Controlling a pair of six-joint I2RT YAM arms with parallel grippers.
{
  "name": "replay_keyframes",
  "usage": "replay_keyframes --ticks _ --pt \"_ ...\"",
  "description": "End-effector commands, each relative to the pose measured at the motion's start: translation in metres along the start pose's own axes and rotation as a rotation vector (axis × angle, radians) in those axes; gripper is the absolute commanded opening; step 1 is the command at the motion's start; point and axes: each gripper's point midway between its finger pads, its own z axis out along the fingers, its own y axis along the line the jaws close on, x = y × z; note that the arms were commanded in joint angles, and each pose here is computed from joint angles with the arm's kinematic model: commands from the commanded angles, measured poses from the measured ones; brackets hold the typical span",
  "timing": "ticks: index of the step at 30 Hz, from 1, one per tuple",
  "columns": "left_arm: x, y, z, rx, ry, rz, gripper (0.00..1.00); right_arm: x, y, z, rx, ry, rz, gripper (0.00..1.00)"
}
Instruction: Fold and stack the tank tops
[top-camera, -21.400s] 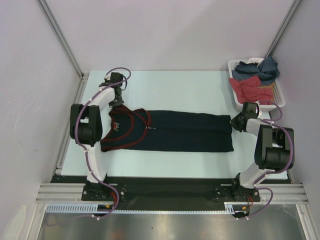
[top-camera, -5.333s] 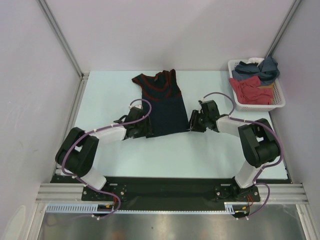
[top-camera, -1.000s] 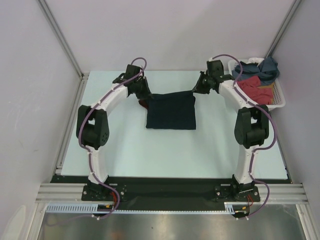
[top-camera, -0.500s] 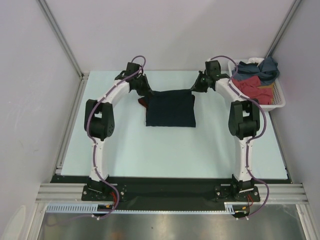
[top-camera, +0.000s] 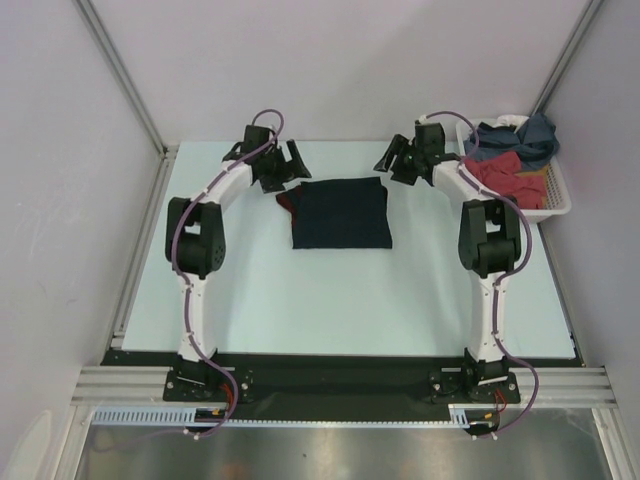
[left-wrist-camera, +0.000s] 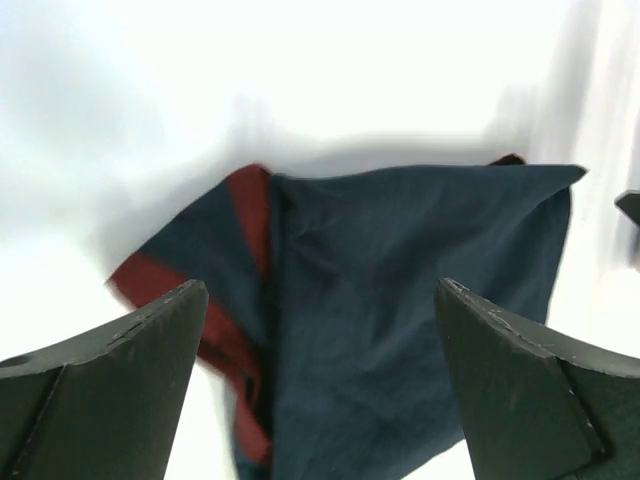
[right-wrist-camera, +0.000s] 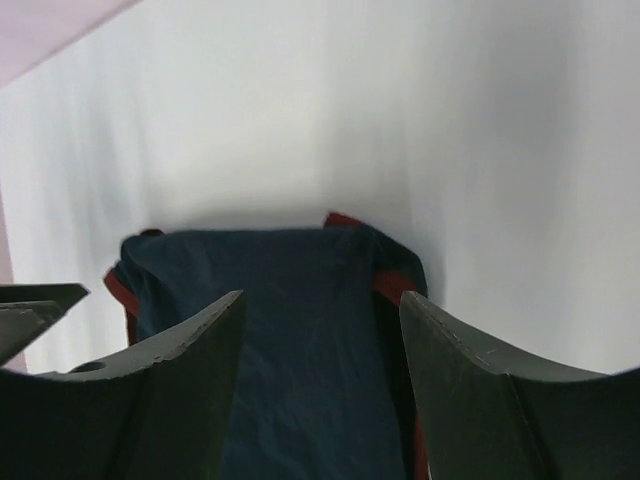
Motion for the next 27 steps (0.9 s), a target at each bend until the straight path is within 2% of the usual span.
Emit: replay_keyframes --ticks 1,2,3,8,14,27 --pt "-0.032 -0.025 -0.061 0.013 -0.155 0.091 1.00 -0.026 0.026 -0.039 -0.048 -0.098 -0.069 0.69" --pt "-0.031 -0.021 -0.066 -0.015 -0.172 0.094 1.00 -0.016 0.021 -0.040 -0.035 -0.076 -0.092 0.74" --pt "-0.033 -0.024 -0.079 -0.020 -0.191 0.098 1.00 -0.012 0.020 -0.041 -0.021 -0.067 -0.104 0.75" --pt "-0.001 0.001 -0.079 -0.128 -0.150 0.083 1.00 0.015 0.000 -0.044 0.071 -0.022 -0.170 0.78" --pt "0.025 0.004 -0.050 -0.157 -0.070 0.081 0.91 0.039 -0.010 -0.027 0.150 0.022 -0.255 0.72" --pt "0.048 0.005 -0.011 -0.212 -0.010 0.110 0.94 0.060 -0.026 0.004 0.252 0.078 -0.288 0.66"
